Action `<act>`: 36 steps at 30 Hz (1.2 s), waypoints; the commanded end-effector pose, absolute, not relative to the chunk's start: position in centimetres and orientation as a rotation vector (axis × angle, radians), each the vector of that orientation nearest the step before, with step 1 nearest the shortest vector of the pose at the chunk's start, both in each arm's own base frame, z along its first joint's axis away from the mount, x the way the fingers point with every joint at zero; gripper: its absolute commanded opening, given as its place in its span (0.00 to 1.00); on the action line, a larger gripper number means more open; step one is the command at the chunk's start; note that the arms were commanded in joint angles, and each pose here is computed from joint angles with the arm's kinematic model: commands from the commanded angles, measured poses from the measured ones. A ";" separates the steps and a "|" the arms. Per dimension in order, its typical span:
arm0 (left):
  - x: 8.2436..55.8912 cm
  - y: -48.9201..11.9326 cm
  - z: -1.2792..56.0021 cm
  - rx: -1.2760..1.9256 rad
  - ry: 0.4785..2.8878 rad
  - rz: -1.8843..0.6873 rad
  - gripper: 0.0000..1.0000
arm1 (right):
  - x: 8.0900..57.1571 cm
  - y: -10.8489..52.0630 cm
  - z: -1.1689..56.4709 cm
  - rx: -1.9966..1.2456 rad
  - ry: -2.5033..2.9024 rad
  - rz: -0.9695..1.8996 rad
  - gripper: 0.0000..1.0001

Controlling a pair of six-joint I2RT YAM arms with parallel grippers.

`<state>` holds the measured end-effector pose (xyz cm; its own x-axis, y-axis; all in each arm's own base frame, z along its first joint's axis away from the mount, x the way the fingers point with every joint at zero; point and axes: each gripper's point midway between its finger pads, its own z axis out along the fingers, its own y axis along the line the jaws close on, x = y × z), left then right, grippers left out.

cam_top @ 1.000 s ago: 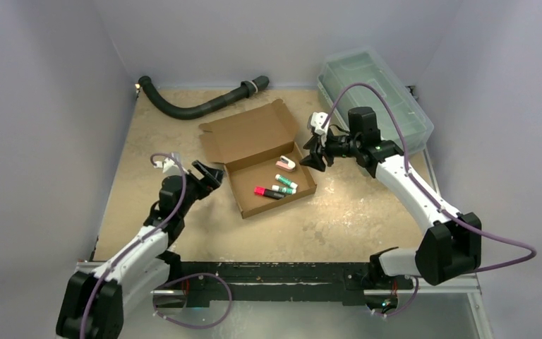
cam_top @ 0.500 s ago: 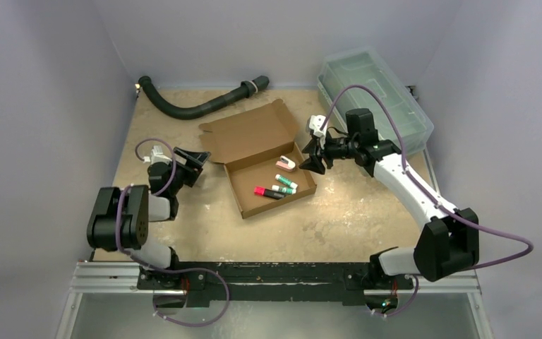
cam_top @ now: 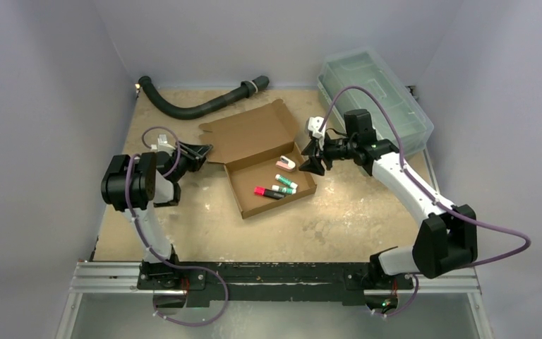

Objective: Fold the paper box

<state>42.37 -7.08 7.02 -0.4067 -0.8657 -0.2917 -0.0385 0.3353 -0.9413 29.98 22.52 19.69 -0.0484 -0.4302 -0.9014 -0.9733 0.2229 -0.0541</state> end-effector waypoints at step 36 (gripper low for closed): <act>27.8 -12.4 17.6 0.137 1.444 -0.548 0.00 | 34.6 19.8 26.4 -1.190 1.506 0.723 0.92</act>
